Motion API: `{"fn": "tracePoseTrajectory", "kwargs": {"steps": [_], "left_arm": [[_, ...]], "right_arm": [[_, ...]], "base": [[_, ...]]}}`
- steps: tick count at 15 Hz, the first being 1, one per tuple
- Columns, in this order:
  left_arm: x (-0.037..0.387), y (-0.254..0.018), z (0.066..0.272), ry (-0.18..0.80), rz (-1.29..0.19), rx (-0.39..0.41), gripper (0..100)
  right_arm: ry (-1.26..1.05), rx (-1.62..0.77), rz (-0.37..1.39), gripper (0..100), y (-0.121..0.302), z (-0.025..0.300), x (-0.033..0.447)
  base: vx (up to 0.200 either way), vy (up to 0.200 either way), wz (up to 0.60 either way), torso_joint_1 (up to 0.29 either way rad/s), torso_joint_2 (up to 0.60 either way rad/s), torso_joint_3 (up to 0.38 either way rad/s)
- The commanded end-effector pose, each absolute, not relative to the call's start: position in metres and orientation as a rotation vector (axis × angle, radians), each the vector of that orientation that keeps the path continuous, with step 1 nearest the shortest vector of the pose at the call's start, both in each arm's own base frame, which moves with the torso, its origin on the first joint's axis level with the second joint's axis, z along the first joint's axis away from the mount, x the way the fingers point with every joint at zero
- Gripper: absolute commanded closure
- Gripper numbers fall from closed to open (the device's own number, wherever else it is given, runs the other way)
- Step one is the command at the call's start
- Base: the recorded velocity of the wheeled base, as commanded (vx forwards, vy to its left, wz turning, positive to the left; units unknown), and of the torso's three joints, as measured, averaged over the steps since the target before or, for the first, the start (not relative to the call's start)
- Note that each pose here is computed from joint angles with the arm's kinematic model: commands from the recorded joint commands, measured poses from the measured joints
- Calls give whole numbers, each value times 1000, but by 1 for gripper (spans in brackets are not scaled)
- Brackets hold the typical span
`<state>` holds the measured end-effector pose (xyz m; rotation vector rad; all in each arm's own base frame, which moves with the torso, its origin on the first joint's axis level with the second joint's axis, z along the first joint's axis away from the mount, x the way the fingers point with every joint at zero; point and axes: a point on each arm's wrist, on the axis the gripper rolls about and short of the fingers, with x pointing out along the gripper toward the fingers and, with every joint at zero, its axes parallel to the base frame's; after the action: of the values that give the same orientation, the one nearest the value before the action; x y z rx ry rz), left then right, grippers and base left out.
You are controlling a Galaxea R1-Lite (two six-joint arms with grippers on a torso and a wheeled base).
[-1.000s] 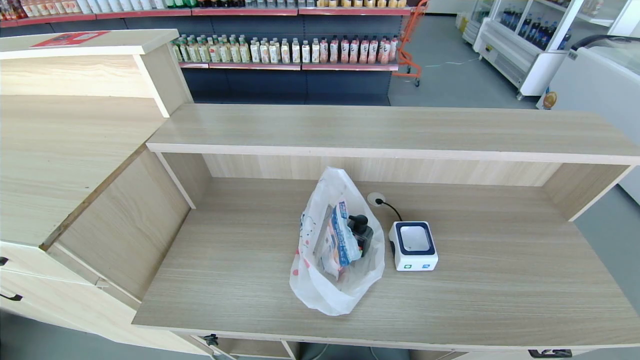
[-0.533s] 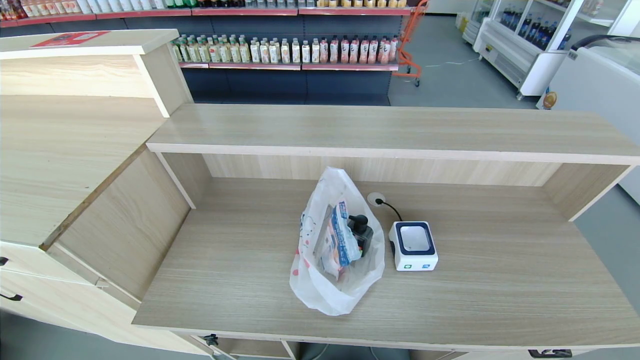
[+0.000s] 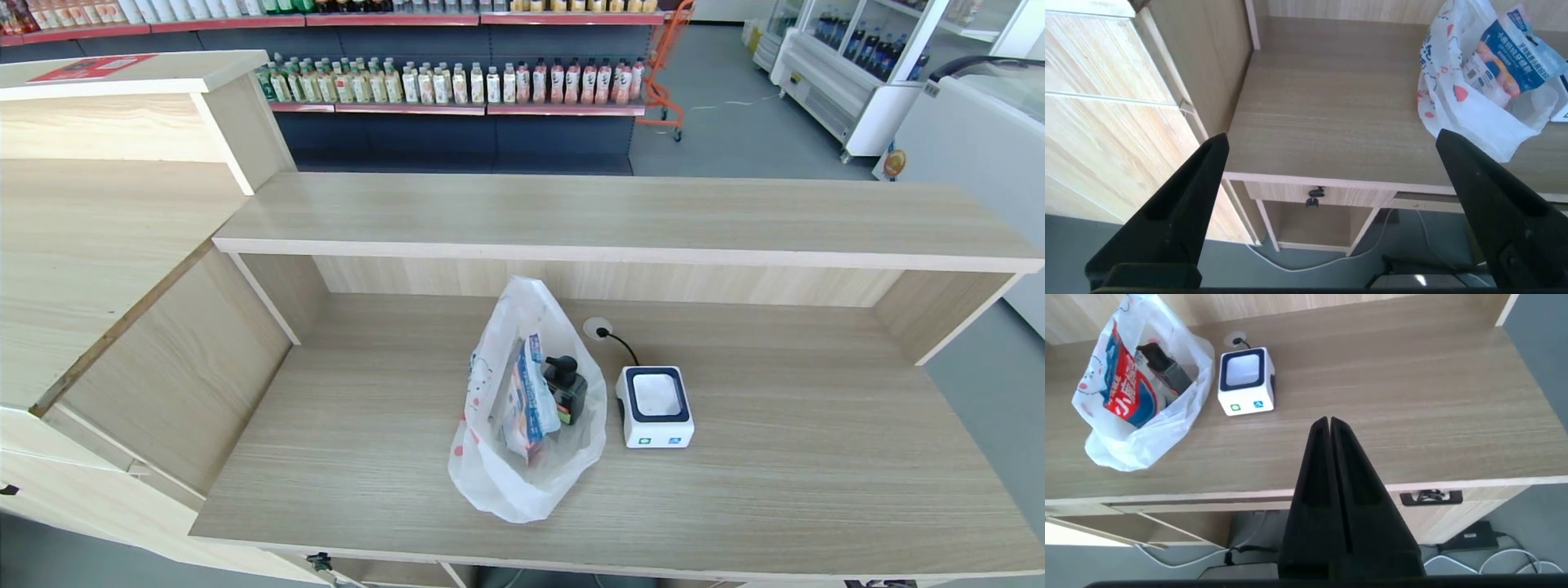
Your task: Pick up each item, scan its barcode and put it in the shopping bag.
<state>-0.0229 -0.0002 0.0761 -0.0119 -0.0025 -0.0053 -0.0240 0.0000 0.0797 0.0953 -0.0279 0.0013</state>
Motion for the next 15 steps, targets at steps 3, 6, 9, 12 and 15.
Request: {"fn": "tracePoseTrajectory", "kwargs": {"steps": [3,6,9,12,15], "left_arm": [[-23,0,76,-3,-6,-12,0],[-23,0,76,-3,-6,-12,0],[-23,0,76,-3,-6,-12,0],[-23,0,76,-3,-8,-8,0],[-23,0,76,-3,-6,-3,0]], "right_arm": [[-26,95,1,100,0,80,-24],[-25,95,1,100,0,80,-24],[-26,95,1,100,0,80,-24],[-26,95,1,100,0,80,-24],[-25,95,1,100,0,80,-24]], "base": [[0,0,0,0,0,0],[0,0,0,0,0,0],[0,0,0,0,0,0],[0,-133,0,2,2,0],[0,-200,0,-1,4,-4]]}}
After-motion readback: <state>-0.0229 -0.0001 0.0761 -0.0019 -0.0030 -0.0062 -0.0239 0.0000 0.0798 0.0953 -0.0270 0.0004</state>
